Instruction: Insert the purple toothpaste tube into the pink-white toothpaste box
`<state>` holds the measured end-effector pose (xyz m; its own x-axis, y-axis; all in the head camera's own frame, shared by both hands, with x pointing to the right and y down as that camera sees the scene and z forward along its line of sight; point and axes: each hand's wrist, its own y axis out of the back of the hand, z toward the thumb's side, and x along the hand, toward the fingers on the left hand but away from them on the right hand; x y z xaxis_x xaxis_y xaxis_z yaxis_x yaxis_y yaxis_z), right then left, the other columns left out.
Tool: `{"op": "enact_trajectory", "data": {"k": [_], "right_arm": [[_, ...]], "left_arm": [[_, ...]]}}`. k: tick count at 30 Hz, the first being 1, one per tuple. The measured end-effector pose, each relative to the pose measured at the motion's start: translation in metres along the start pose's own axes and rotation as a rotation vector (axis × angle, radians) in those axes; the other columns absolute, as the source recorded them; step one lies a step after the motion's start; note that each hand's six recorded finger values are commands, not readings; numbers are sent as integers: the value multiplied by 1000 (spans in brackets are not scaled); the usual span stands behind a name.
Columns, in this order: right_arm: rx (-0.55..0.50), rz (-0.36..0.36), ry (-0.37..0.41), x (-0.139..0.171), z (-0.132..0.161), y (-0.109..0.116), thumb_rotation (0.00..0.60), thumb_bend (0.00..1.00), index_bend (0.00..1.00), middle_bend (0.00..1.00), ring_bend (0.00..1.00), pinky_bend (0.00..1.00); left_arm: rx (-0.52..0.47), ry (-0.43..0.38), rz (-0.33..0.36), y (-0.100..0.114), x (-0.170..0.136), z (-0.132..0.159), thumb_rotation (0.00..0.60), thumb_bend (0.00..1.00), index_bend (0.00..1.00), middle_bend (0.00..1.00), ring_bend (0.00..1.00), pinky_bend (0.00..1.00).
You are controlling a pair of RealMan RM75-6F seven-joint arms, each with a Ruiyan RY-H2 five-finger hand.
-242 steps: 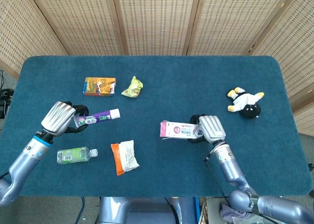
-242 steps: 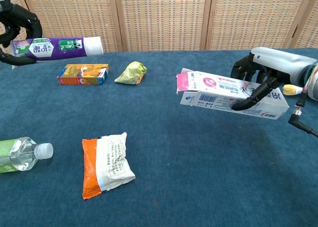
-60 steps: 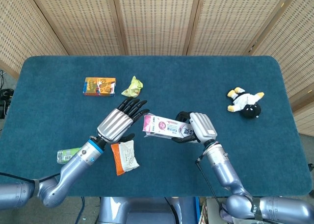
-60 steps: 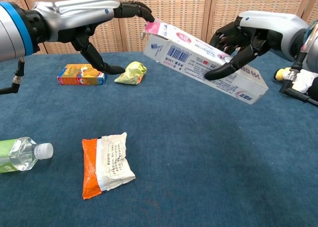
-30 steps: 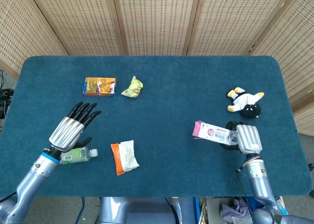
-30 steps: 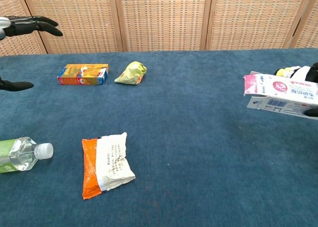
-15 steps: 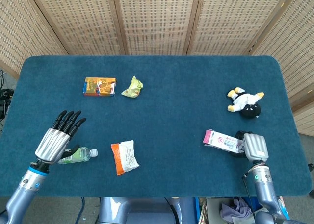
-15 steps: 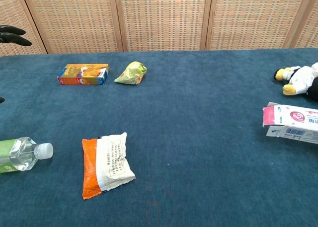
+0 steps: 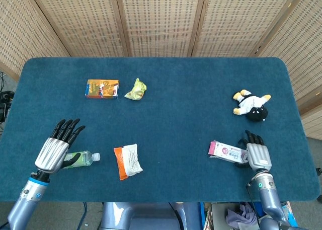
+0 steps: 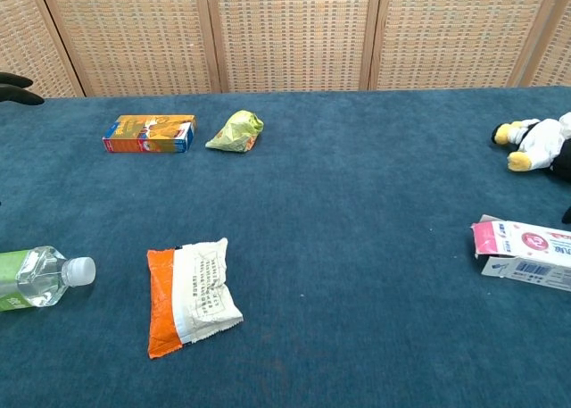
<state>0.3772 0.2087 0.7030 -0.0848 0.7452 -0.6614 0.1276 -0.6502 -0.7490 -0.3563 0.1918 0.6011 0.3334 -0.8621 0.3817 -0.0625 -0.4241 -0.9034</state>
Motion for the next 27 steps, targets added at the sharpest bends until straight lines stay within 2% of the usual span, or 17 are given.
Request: {"op": "enact_trajectory", "data": {"k": [6, 10, 14, 19, 27], "right_arm": [[1, -48, 25, 1, 5, 15, 600, 1, 57, 0, 0, 0], [9, -109, 54, 4, 10, 31, 600, 1, 28, 0, 0, 0], [27, -185, 99, 12, 16, 45, 600, 1, 7, 0, 0, 0], [53, -293, 178, 36, 20, 59, 600, 0, 0, 0, 0, 0], [69, -361, 226, 75, 11, 62, 600, 1, 0, 0, 0, 0]], "left_arm": [[-9, 17, 14, 3, -6, -3, 600, 293, 45, 0, 0, 0], [-3, 35, 5, 5, -10, -6, 600, 287, 1, 0, 0, 0], [-1, 62, -14, 6, -19, -9, 600, 280, 0, 0, 0, 0], [5, 99, -31, 4, -36, -12, 600, 274, 0, 0, 0, 0], [42, 130, -22, 8, -53, -21, 600, 270, 0, 0, 0, 0]]}}
